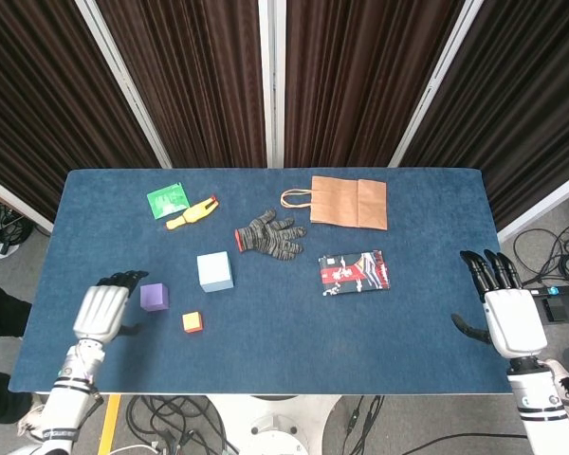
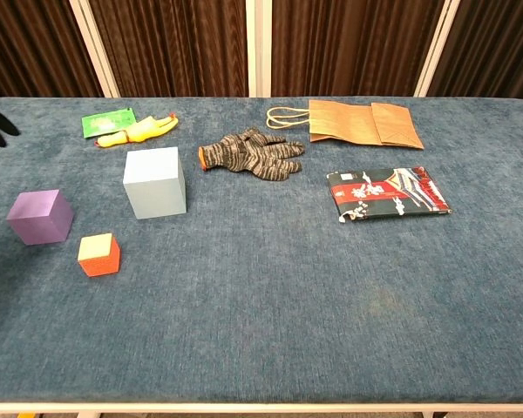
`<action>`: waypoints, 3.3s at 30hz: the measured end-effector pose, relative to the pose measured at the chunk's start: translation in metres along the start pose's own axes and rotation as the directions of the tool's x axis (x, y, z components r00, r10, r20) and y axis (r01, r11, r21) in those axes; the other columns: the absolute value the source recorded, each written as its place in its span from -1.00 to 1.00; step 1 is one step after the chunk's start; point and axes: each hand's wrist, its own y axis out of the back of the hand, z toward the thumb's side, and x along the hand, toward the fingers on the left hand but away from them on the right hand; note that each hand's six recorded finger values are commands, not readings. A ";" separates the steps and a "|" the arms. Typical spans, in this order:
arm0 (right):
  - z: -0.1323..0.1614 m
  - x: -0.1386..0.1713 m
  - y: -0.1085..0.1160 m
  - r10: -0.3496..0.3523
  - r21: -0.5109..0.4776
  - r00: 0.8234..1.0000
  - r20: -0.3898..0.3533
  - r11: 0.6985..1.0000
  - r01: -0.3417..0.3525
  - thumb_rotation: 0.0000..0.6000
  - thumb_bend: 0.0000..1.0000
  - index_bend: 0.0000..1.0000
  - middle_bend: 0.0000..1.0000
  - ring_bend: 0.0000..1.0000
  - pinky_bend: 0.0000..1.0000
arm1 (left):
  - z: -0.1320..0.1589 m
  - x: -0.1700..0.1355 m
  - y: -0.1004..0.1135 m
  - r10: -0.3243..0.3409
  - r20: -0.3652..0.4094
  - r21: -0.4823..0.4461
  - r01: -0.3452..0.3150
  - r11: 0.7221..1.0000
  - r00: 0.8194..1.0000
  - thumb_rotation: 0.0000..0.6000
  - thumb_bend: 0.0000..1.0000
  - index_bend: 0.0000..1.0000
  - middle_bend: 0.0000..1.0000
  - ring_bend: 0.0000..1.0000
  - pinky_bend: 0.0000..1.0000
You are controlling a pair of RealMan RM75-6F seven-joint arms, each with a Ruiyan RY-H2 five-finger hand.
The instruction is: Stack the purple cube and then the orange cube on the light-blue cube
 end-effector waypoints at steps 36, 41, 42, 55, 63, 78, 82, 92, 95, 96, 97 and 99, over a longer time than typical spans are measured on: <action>-0.006 -0.005 0.000 0.011 -0.009 1.000 0.019 1.000 -0.010 1.00 -0.79 -1.00 -0.80 -1.00 -1.00 | -0.007 0.050 -0.058 -0.061 -0.089 0.052 0.066 0.996 0.994 1.00 -0.67 -0.46 -0.03 -0.48 -0.34; -0.007 -0.005 0.001 0.010 -0.009 1.000 0.022 1.000 -0.009 1.00 -0.79 -1.00 -0.80 -1.00 -1.00 | -0.007 0.055 -0.058 -0.041 -0.093 0.042 0.045 0.998 0.995 1.00 -0.59 -0.39 0.11 -0.46 -0.33; -0.007 -0.005 0.001 0.009 -0.008 1.000 0.023 1.000 -0.009 1.00 -0.79 -1.00 -0.80 -1.00 -1.00 | -0.007 0.056 -0.058 -0.035 -0.094 0.041 0.039 0.998 0.995 1.00 -0.58 -0.38 0.13 -0.45 -0.33; -0.008 -0.006 0.002 0.005 -0.011 1.000 0.028 1.000 -0.005 1.00 -0.79 -1.00 -0.80 -1.00 -1.00 | -0.006 0.058 -0.011 0.062 -0.071 0.039 -0.059 0.997 0.996 1.00 -0.50 -0.34 0.19 -0.41 -0.30; -0.006 -0.004 0.002 0.008 -0.001 1.000 0.017 1.000 -0.008 1.00 -0.78 -1.00 -0.80 -1.00 -1.00 | 0.020 0.072 0.045 0.079 0.023 0.071 -0.080 0.994 0.997 1.00 -0.50 -0.35 0.18 -0.41 -0.30; -0.010 -0.005 0.005 0.004 -0.004 1.000 0.019 1.000 -0.004 1.00 -0.78 -1.00 -0.80 -1.00 -1.00 | 0.092 0.100 0.051 -0.038 0.089 0.007 0.038 0.999 0.995 1.00 -0.50 -0.36 0.17 -0.41 -0.32; -0.011 -0.005 0.007 -0.002 -0.010 1.000 0.022 1.000 0.002 1.00 -0.78 -1.00 -0.80 -1.00 -1.00 | 0.105 0.104 0.045 -0.056 0.099 0.010 0.056 0.998 0.993 1.00 -0.50 -0.36 0.17 -0.41 -0.32; -0.015 -0.005 0.009 -0.008 -0.019 0.999 0.032 1.000 0.008 1.00 -0.78 -1.00 -0.80 -1.00 -1.00 | 0.114 0.115 0.034 -0.060 0.106 0.061 0.054 0.997 0.993 1.00 -0.50 -0.36 0.17 -0.41 -0.33; -0.015 -0.005 0.009 -0.007 -0.018 0.999 0.032 1.000 0.008 1.00 -0.78 -1.00 -0.80 -1.00 -1.00 | 0.114 0.117 0.031 -0.064 0.101 0.067 0.058 0.996 0.993 1.00 -0.50 -0.36 0.17 -0.41 -0.33; -0.015 -0.005 0.009 -0.007 -0.018 0.999 0.031 1.000 0.008 1.00 -0.78 -1.00 -0.80 -1.00 -1.00 | 0.114 0.117 0.031 -0.066 0.100 0.068 0.059 0.996 0.993 1.00 -0.50 -0.36 0.17 -0.41 -0.33; -0.015 -0.005 0.009 -0.008 -0.018 0.999 0.032 1.000 0.008 1.00 -0.78 -1.00 -0.80 -1.00 -1.00 | 0.114 0.118 0.030 -0.067 0.099 0.068 0.061 0.996 0.993 1.00 -0.50 -0.36 0.17 -0.41 -0.33; -0.016 -0.005 0.009 -0.007 -0.017 0.999 0.034 1.000 0.008 1.00 -0.78 -1.00 -0.80 -1.00 -1.00 | 0.115 0.119 0.029 -0.068 0.095 0.067 0.062 0.996 0.993 1.00 -0.50 -0.36 0.17 -0.41 -0.33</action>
